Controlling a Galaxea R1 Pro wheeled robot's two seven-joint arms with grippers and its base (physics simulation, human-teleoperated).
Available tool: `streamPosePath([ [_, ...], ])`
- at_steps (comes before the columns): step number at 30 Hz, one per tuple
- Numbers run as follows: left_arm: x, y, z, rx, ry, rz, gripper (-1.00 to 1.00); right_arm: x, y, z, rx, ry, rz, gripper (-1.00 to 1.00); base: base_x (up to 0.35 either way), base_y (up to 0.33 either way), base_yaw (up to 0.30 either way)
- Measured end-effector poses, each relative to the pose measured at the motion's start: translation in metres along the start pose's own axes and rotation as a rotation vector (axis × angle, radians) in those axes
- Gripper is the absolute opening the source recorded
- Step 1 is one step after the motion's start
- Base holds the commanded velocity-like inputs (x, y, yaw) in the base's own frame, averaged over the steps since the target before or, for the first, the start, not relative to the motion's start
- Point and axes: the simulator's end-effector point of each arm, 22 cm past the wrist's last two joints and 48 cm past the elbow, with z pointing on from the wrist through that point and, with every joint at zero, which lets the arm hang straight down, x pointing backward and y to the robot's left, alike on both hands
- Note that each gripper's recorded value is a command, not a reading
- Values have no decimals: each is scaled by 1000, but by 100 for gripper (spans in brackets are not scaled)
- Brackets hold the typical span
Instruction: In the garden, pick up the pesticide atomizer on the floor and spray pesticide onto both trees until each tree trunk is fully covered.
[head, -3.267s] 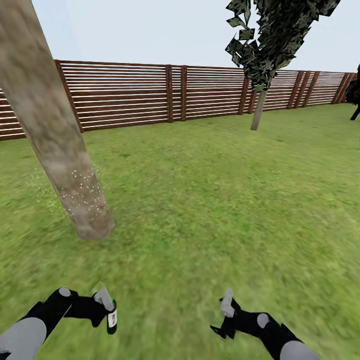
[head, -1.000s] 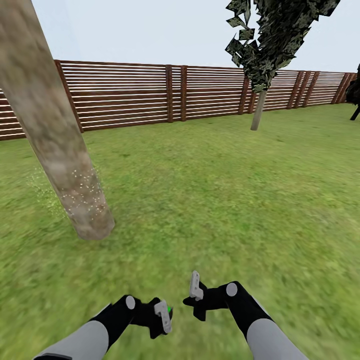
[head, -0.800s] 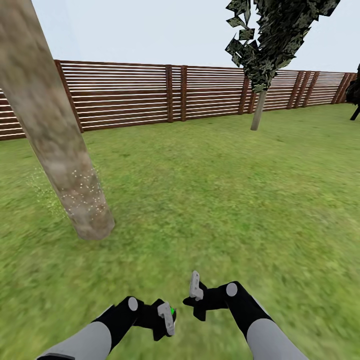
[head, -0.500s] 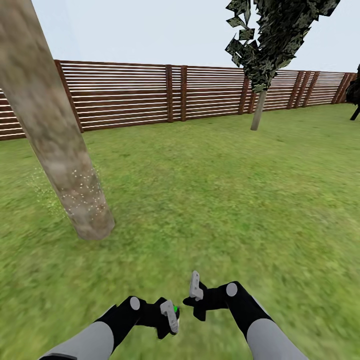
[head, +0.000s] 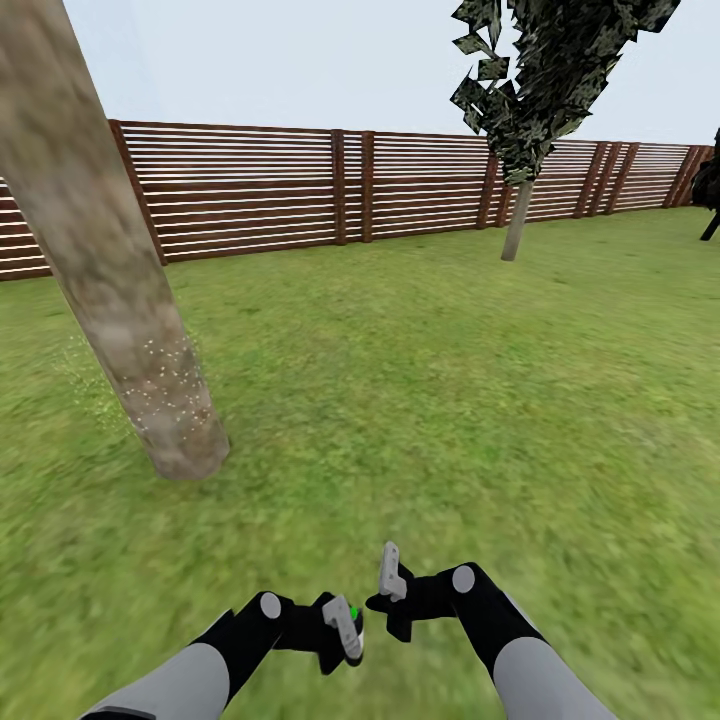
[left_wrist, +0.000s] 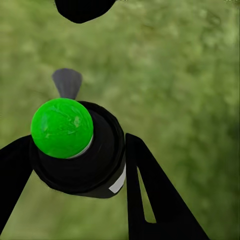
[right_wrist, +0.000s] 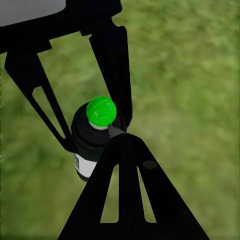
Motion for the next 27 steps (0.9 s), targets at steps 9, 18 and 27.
streamPosePath([
  [9, -10, -4, 4, 3, -27, -18, -100, 0, 0, 0, 0, 0, 0, -100, 0, 0, 0],
  [18, -21, -6, 6, 6, -64, 9, -100, 0, 0, 0, 0, 0, 0, -100, 0, 0, 0],
  [27, 25, 20, -20, -37, 5, 0, -100, 0, 0, 0, 0, 0, 0, -100, 0, 0, 0],
])
